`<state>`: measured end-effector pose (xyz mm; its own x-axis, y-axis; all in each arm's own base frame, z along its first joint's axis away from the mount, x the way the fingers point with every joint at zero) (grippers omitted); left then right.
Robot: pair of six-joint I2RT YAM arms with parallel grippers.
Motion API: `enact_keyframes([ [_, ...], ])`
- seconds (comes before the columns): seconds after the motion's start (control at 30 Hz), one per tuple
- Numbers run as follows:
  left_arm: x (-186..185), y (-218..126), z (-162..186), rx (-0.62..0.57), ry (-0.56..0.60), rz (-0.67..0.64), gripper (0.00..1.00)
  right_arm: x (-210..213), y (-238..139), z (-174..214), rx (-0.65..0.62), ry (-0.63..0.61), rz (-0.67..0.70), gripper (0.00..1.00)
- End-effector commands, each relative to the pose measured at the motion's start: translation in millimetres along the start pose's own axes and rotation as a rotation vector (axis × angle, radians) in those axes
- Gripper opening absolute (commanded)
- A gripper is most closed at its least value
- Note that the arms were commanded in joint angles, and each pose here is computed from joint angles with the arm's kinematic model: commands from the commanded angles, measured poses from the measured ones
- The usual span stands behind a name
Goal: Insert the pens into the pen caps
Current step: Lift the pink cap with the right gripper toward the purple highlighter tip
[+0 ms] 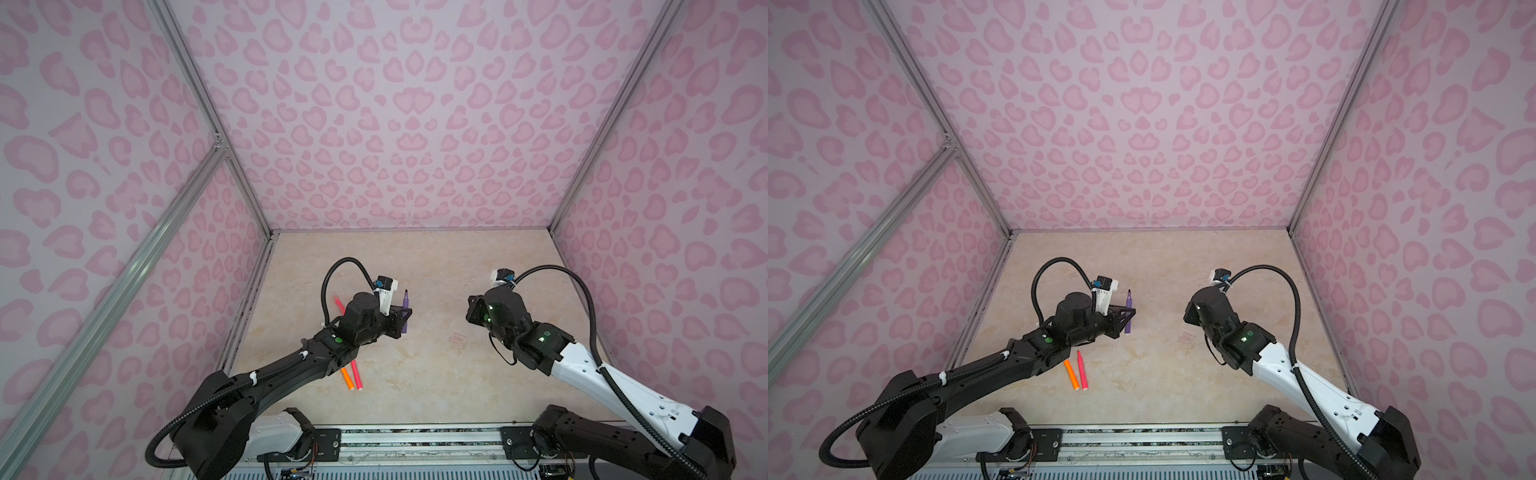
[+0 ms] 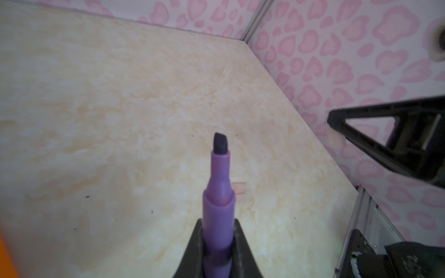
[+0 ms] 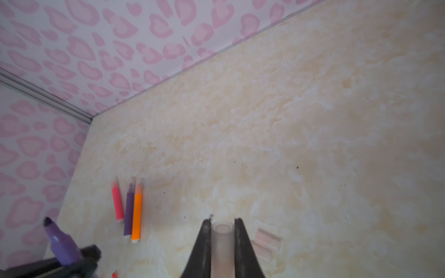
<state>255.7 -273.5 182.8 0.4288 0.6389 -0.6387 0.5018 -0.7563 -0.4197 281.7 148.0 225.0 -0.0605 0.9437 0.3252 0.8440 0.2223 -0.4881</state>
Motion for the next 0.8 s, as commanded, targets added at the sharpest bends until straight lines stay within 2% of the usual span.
enact_keyframes([
  [0.0, -47, 9, 7, 0.074, 0.085, 0.223, 0.03, 22, 2, -24, -0.115, 0.103, -0.26, 0.0],
  [0.1, -65, 22, 26, 0.158, 0.137, 0.259, 0.03, 5, 5, -20, -0.186, 0.15, -0.292, 0.0],
  [0.2, -74, 32, 36, 0.219, 0.12, 0.3, 0.03, -5, 0, -15, -0.224, 0.188, -0.342, 0.0],
  [0.5, -75, 44, 43, 0.275, 0.082, 0.31, 0.03, -11, -26, -11, -0.378, 0.252, -0.432, 0.0],
  [0.77, -77, 50, 48, 0.315, 0.051, 0.329, 0.03, 27, -31, -5, -0.36, 0.112, -0.494, 0.0],
])
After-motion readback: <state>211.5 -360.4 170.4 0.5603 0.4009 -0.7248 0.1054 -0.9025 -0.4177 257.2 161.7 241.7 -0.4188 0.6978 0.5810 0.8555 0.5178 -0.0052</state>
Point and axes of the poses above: each gripper's point midway between its finger pads, its own y axis out along the fingers, its own x axis along the line the jaws close on, z = x × y, the point moved 3 cm from there along -y, back along the fingers, and after that the axes turned 13 degrees about -y, right-handed, at the moved point
